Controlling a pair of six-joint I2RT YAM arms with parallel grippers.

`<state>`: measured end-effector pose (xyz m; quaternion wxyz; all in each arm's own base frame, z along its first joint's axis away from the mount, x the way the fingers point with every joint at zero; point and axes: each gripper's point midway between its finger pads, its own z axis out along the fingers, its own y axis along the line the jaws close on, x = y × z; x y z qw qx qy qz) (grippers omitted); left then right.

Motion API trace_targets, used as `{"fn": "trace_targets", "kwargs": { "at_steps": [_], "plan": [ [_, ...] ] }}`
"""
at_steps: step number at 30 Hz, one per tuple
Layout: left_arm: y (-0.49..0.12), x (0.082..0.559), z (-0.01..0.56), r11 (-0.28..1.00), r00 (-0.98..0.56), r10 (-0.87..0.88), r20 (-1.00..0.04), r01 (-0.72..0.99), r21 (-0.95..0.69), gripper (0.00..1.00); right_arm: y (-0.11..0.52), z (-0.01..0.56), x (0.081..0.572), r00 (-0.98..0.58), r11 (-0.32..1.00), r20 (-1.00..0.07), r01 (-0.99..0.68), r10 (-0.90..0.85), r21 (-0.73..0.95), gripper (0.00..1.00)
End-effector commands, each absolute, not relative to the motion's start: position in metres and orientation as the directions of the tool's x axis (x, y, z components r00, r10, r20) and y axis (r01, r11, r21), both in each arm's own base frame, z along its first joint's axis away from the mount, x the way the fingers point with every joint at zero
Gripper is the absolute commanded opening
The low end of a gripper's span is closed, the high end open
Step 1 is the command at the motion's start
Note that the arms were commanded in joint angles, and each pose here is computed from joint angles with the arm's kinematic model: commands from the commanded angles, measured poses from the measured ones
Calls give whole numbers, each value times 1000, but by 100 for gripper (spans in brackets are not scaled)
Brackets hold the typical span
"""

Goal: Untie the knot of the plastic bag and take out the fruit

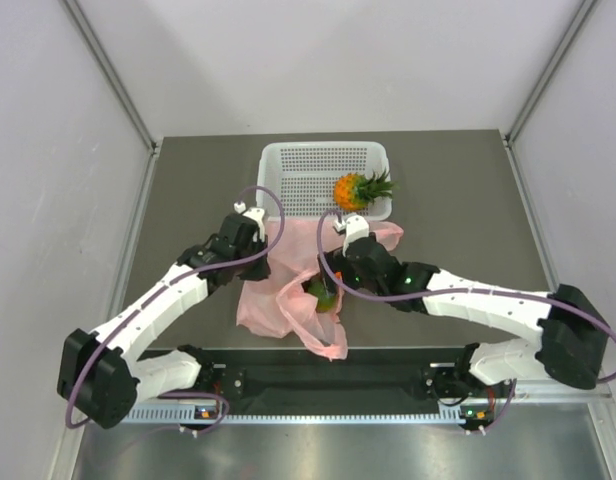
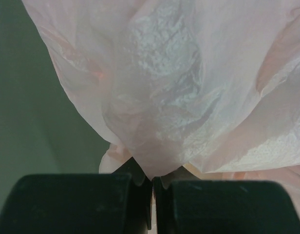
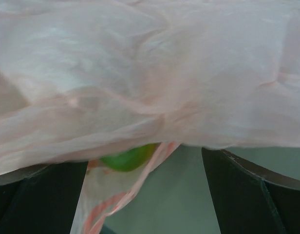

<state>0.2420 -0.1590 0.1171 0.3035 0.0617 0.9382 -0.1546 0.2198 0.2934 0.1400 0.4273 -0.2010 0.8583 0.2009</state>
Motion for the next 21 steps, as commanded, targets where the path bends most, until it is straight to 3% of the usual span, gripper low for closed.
{"fn": "trace_targets", "kwargs": {
  "at_steps": [1,6,10,21],
  "plan": [
    [-158,256,118,956,-787,-13,-617,172,-239,0,289,145,255,-512,883,-846,-455,-153,116,97],
    [-148,258,107,974,-797,-40,-602,103,-201,0,305,139,265,-502,860,-848,-495,-171,120,94],
    [-149,261,107,974,-794,-48,-605,98,-206,0,317,138,269,-490,841,-852,-527,-183,122,100],
    [-150,262,97,973,-797,-60,-601,88,-214,0,322,94,292,-538,872,-807,-486,-242,62,100]
  ]
}}
